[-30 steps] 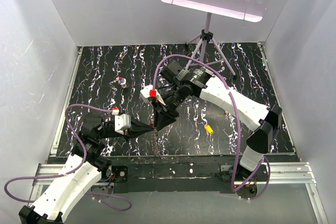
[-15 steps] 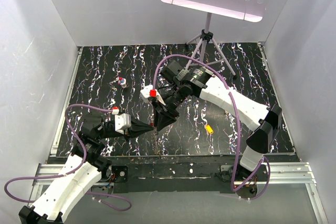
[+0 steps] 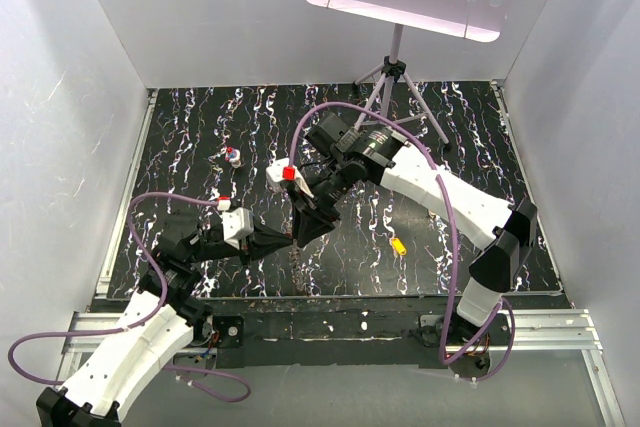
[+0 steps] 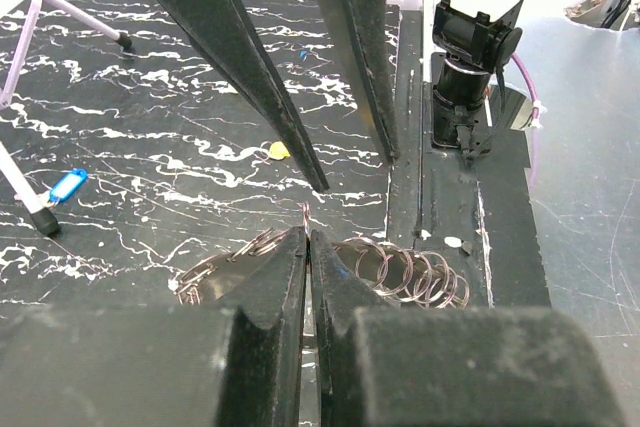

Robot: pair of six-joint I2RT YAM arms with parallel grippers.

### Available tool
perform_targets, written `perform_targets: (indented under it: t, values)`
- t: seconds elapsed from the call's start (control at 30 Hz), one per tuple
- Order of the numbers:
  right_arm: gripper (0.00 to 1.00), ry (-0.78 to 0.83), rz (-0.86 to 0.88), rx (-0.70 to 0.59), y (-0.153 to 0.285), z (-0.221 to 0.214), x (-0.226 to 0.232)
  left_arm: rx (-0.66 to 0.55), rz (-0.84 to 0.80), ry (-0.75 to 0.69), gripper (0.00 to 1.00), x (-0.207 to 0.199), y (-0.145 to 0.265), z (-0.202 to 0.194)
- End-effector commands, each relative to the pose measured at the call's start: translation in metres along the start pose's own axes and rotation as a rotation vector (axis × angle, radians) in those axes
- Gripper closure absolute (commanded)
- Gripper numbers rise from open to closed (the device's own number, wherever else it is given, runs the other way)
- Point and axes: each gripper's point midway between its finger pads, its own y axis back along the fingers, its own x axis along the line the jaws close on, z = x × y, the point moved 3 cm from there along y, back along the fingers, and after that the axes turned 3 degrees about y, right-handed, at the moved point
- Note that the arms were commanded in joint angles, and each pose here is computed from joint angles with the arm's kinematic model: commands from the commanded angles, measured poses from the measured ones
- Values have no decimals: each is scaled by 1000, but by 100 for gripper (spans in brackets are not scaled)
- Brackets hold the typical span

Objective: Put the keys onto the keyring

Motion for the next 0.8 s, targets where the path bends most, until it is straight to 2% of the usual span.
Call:
perform_targets:
  t: [0.0, 0.77]
  values:
    - [64, 39, -46, -46, 17, 18, 2, -26, 12, -20, 100, 2, 0, 17]
    - [66, -52, -12, -7, 1, -10, -11, -30, 43, -39, 100, 5, 2, 19]
